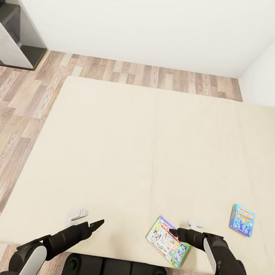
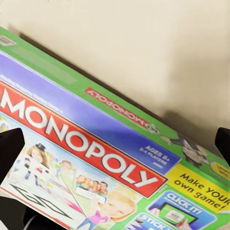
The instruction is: Put all the toys in the child's room - the three board games (two on the bed and one on the table), the two jigsaw puzzles on the table, and the tennis ball on the table - inside the toy box on the table in the child's room.
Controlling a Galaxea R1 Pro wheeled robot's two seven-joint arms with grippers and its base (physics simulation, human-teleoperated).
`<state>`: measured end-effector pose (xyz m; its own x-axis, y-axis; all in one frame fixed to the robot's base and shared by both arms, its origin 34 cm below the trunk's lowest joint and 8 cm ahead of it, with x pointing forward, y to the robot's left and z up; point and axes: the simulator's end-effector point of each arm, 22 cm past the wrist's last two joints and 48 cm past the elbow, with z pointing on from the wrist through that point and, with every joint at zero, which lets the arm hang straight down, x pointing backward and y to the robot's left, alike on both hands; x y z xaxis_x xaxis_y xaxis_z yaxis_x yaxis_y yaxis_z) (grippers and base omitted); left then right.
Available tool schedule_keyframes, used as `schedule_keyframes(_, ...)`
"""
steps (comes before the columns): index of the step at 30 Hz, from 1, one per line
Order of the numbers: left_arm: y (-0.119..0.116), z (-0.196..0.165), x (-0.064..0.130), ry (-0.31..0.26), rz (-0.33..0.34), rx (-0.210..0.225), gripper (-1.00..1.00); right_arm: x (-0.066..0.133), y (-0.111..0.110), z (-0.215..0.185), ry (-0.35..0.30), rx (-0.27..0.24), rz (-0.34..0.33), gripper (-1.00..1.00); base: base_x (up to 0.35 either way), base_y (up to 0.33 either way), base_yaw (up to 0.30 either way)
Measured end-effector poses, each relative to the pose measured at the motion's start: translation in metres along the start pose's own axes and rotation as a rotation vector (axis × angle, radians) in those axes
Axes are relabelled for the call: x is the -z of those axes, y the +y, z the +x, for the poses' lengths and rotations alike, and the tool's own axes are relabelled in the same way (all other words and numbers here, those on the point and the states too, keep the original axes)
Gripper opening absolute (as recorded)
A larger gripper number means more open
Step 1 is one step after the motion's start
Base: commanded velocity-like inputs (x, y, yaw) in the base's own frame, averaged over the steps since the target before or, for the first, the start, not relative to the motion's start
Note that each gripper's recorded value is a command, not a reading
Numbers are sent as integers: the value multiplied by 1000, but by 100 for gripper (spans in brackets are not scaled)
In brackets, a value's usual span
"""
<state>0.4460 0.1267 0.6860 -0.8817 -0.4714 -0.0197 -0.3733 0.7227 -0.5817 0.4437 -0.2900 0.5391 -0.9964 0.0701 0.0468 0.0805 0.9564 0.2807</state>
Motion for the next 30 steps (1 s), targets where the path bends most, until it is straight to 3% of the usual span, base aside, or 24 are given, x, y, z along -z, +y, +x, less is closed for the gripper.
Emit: schedule_keyframes(30,0,0,0,1,0,1,100,0,0,0,-1,-1,-1,100,0,0,0)
